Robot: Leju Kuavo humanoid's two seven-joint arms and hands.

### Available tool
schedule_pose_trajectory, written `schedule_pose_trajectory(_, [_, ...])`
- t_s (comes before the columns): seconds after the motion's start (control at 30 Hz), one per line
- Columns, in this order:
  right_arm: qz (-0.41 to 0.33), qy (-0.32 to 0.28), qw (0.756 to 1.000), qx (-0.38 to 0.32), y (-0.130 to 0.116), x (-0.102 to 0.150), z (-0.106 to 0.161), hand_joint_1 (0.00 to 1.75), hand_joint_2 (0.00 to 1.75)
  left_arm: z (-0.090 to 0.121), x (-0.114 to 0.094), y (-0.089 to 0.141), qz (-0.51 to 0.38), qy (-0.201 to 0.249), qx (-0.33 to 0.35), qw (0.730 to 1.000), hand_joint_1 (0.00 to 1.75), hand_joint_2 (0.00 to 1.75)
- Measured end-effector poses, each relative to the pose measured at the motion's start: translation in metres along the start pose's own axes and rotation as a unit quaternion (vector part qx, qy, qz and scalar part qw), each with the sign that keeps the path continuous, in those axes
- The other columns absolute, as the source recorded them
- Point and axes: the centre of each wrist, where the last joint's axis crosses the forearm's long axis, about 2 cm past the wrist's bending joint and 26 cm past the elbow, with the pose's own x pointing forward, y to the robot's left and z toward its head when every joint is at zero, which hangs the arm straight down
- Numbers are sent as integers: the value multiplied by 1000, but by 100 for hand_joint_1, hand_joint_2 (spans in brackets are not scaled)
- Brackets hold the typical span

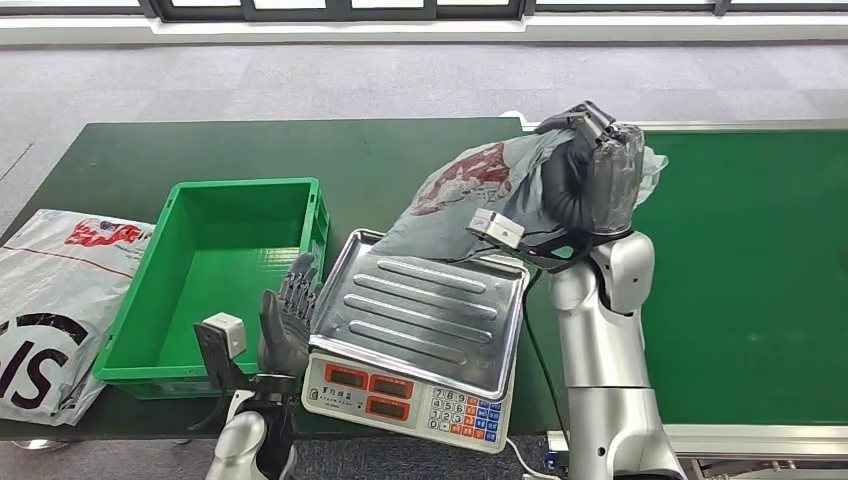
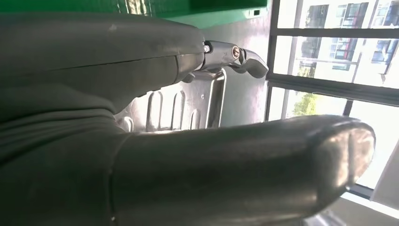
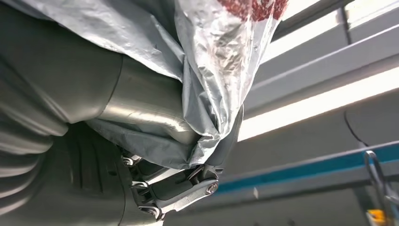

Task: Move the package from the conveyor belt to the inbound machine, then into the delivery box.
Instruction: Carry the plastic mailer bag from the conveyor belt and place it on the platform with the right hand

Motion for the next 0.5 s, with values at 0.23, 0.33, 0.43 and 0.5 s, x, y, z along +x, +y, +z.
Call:
schedule_pose_trajectory(0.23, [-84, -8, 996, 24, 26, 47, 13, 175, 175, 1, -1, 0, -6, 7, -1, 1000, 0, 0])
schedule_pose_trajectory(0.33, [-93, -12, 995, 31, 30, 55, 16, 175, 175, 1, -1, 0, -7, 7, -1, 1000, 0, 0])
schedule_pose_trajectory(0.43, [-98, -14, 994, 36, 32, 59, 17, 175, 175, 1, -1, 0, -7, 7, -1, 1000, 0, 0])
schedule_pose_trajectory(0.5, [-100, -14, 994, 38, 33, 60, 18, 175, 175, 1, -1, 0, -8, 8, -1, 1000, 0, 0])
